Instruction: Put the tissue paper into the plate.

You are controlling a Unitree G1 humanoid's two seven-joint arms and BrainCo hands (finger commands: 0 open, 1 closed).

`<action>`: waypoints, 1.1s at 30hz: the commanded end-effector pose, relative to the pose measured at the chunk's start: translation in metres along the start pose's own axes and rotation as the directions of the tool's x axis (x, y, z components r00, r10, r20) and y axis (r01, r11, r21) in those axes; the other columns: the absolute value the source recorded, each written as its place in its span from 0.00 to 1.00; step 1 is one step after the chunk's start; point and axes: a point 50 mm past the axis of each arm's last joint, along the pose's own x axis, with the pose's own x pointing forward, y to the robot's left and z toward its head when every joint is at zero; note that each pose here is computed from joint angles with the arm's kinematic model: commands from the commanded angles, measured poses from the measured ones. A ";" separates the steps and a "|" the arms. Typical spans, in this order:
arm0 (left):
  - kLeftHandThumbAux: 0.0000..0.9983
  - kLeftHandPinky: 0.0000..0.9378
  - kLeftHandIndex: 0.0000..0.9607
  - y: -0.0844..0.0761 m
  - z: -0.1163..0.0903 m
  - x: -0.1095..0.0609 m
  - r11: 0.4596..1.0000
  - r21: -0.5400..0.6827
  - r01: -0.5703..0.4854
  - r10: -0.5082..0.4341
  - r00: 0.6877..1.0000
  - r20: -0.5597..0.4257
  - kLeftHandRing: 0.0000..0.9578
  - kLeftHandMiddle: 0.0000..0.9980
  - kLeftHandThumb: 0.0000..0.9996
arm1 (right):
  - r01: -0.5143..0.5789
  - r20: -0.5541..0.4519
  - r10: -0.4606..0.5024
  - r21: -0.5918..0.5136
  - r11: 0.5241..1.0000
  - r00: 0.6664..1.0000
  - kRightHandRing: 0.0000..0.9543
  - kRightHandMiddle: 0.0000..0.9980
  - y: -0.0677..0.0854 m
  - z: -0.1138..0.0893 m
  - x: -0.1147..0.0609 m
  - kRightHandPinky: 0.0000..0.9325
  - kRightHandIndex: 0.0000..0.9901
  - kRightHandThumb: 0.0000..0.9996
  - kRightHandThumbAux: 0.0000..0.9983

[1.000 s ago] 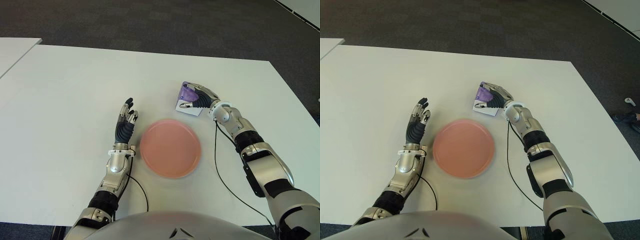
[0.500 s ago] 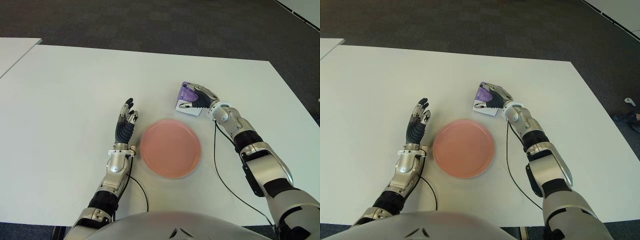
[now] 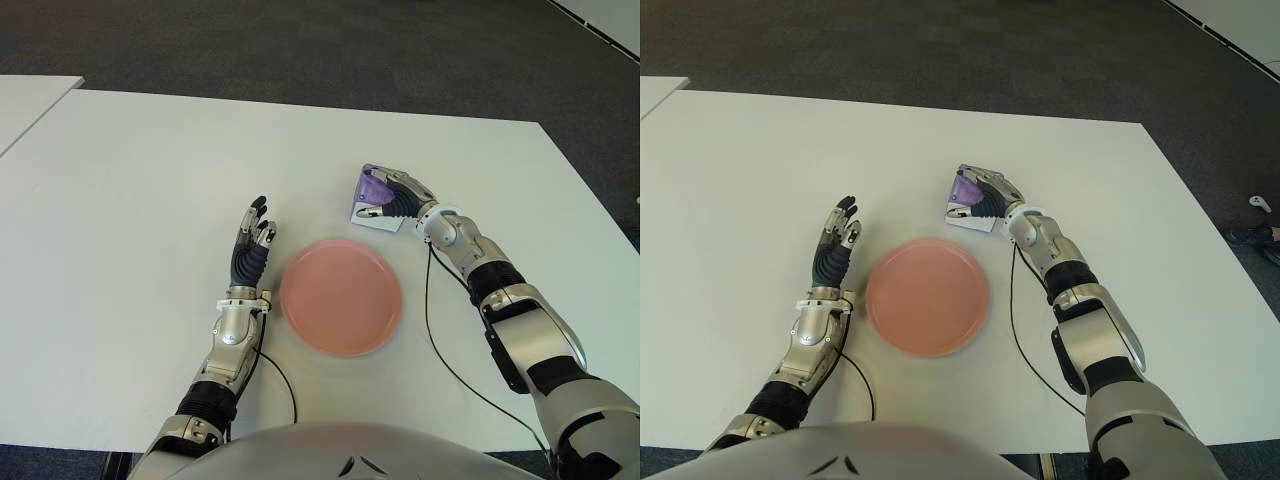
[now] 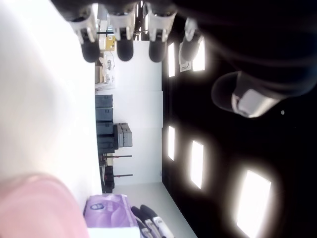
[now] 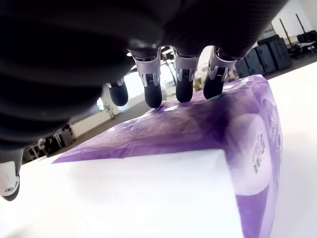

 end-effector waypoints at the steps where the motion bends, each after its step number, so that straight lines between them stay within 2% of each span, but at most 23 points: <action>1: 0.37 0.00 0.00 0.026 -0.055 -0.060 0.988 0.152 0.021 0.025 0.955 -0.294 0.00 0.00 0.00 | -0.062 0.003 0.062 -0.029 0.998 0.998 0.00 0.00 0.011 -0.001 -0.001 0.00 0.00 0.12 0.44; 20: 0.39 0.00 0.00 0.026 -0.055 -0.058 0.988 0.150 0.021 0.025 0.953 -0.301 0.00 0.00 0.00 | -0.032 -0.009 0.032 -0.023 0.999 0.999 0.00 0.00 0.006 -0.004 -0.001 0.00 0.00 0.12 0.47; 33: 0.39 0.00 0.00 0.026 -0.055 -0.059 0.990 0.143 0.016 0.027 0.954 -0.300 0.00 0.00 0.00 | 0.005 -0.021 -0.005 -0.029 1.000 1.000 0.00 0.00 -0.005 -0.007 -0.001 0.00 0.00 0.13 0.46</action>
